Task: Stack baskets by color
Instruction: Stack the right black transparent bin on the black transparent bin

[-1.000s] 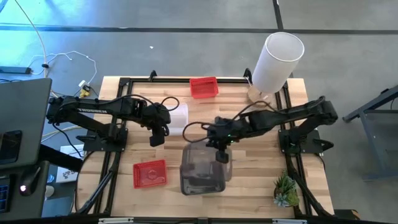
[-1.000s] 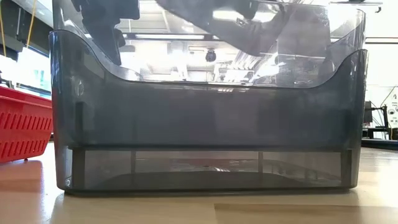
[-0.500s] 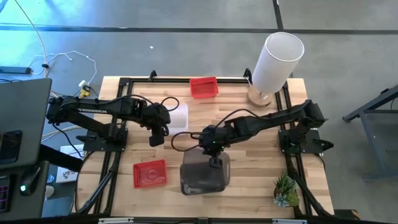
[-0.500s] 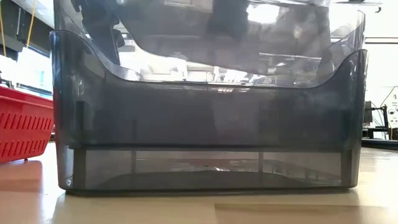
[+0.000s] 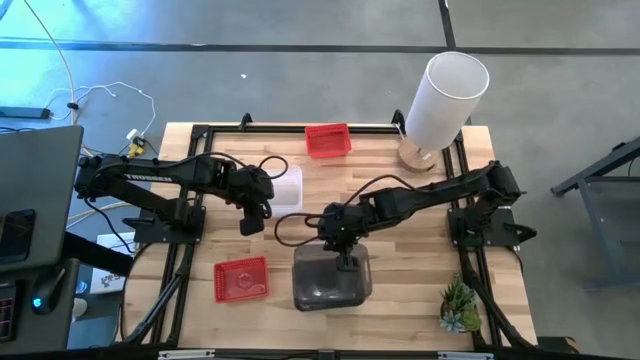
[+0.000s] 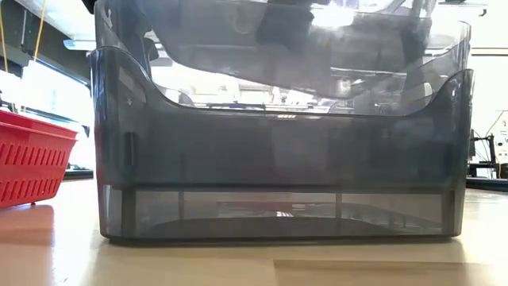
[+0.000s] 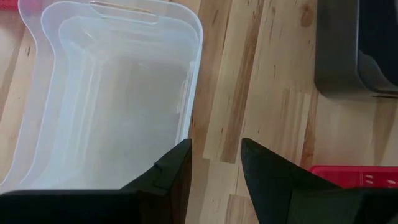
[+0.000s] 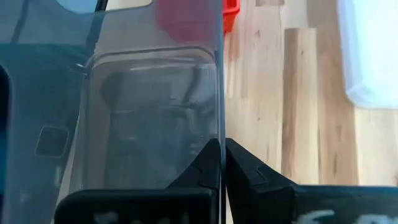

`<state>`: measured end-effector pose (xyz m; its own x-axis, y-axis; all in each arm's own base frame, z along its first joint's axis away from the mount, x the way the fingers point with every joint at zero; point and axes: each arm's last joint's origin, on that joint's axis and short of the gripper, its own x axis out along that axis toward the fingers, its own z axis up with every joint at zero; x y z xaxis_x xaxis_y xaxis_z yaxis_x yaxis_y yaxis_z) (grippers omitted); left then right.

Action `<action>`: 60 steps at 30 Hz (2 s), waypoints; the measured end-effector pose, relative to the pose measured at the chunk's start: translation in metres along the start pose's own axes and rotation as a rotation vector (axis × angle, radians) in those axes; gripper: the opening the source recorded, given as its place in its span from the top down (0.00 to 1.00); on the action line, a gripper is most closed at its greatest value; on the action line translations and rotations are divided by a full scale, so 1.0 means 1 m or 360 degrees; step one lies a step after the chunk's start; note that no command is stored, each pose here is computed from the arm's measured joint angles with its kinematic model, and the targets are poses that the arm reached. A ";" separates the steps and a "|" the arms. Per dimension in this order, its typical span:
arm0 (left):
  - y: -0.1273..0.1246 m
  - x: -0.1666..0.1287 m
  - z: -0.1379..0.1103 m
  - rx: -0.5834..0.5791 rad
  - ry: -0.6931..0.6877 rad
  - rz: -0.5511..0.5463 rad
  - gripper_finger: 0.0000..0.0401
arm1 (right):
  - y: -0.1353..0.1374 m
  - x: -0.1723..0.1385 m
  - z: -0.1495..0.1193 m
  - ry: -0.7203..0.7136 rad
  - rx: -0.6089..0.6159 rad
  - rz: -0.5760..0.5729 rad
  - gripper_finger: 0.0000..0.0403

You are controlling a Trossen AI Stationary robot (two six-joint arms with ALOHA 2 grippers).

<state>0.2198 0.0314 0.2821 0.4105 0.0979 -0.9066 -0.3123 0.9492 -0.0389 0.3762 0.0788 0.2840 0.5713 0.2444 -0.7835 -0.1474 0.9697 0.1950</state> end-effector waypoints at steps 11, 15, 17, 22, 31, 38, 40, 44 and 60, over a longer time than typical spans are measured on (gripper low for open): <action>0.000 0.000 0.000 0.0001 0.0008 0.0002 0.69 | -0.003 0.021 -0.007 0.0115 0.0016 0.0002 1.00; 0.000 0.000 -0.001 0.0000 0.0011 0.0002 0.69 | -0.005 0.034 -0.011 0.0193 0.0026 0.0014 1.00; 0.000 0.000 -0.001 0.0001 0.0012 0.0004 0.69 | -0.006 0.041 -0.014 0.0239 0.0027 0.0018 1.00; 0.000 0.000 -0.001 0.0001 0.0010 0.0008 0.69 | -0.009 0.050 -0.020 0.0322 0.0035 -0.0002 1.00; 0.000 0.000 -0.001 0.0001 0.0010 0.0008 0.69 | -0.012 0.049 -0.027 0.0440 0.0064 -0.0128 1.00; 0.000 0.000 -0.001 0.0001 0.0010 0.0008 0.69 | -0.014 0.040 -0.040 0.0668 0.0004 -0.0246 1.00; 0.000 0.000 -0.001 0.0002 0.0010 0.0008 0.69 | -0.015 0.038 -0.044 0.0752 -0.0024 -0.0258 1.00; 0.000 0.000 -0.001 0.0001 0.0010 0.0008 0.69 | -0.016 0.035 -0.049 0.0848 -0.0050 -0.0294 1.00; 0.000 0.000 -0.001 0.0001 0.0009 0.0008 0.69 | -0.006 0.024 -0.071 0.1179 -0.0034 -0.0666 1.00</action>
<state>0.2192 0.0315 0.2820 0.4040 0.1008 -0.9092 -0.3137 0.9489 -0.0342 0.3332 0.0788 0.2217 -0.0926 -0.2073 -0.9739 -0.0611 0.9774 -0.2022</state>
